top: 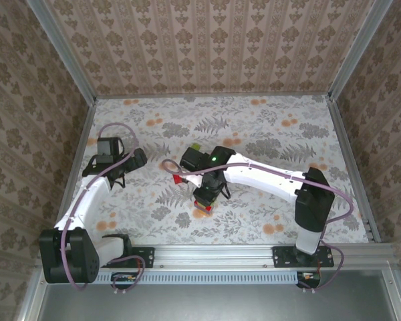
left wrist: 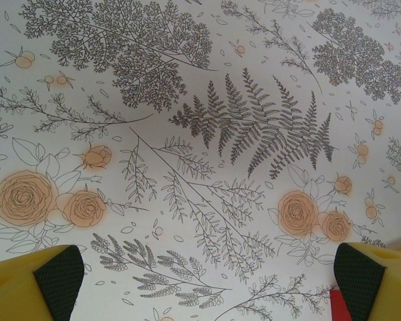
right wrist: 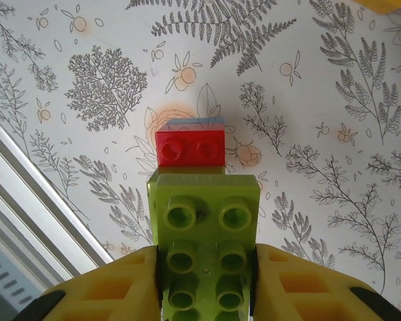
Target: Assemble a carrot with lego
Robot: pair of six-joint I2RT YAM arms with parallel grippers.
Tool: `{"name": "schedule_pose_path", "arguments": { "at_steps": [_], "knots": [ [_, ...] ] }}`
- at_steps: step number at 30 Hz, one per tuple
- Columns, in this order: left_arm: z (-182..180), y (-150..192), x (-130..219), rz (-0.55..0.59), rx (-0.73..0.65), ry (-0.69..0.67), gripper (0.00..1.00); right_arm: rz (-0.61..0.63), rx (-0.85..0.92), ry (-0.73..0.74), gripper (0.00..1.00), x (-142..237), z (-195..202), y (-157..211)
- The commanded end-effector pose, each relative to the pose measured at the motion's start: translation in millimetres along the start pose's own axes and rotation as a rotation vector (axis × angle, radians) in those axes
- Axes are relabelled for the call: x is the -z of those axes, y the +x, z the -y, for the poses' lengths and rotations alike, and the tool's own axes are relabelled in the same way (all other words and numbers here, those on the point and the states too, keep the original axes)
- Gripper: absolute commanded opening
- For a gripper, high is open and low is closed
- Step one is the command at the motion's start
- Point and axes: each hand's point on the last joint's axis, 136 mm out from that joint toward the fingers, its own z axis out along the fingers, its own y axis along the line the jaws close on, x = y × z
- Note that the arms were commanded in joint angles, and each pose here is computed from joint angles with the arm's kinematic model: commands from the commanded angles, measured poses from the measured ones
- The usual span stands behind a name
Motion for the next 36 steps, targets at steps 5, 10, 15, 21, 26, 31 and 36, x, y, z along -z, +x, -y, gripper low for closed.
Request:
{"name": "schedule_pose_path", "arguments": {
  "at_steps": [5,10,15,21,26,31,36],
  "knots": [
    [3,-9,3,0.014,-0.026,-0.005,1.0,-0.026,0.035,-0.02,0.34,-2,-6,-4],
    [3,-9,3,0.014,-0.026,-0.005,1.0,-0.036,0.039,-0.023,0.34,-5,-7,-5],
    [4,-10,3,0.016,-0.026,-0.004,1.0,-0.041,0.044,-0.022,0.34,-6,-8,-3],
    [3,-9,2,0.014,-0.027,-0.005,1.0,-0.049,0.051,-0.027,0.34,-7,-10,1],
    [3,-9,2,0.014,-0.026,-0.006,1.0,-0.057,0.061,-0.029,0.34,-8,-12,3],
    [3,-8,2,0.01,-0.027,-0.006,1.0,-0.066,0.062,-0.026,0.34,-10,-12,6],
    [3,-9,2,0.012,-0.027,-0.006,1.0,-0.078,0.059,-0.015,0.34,-15,-10,8]
  ]
}}
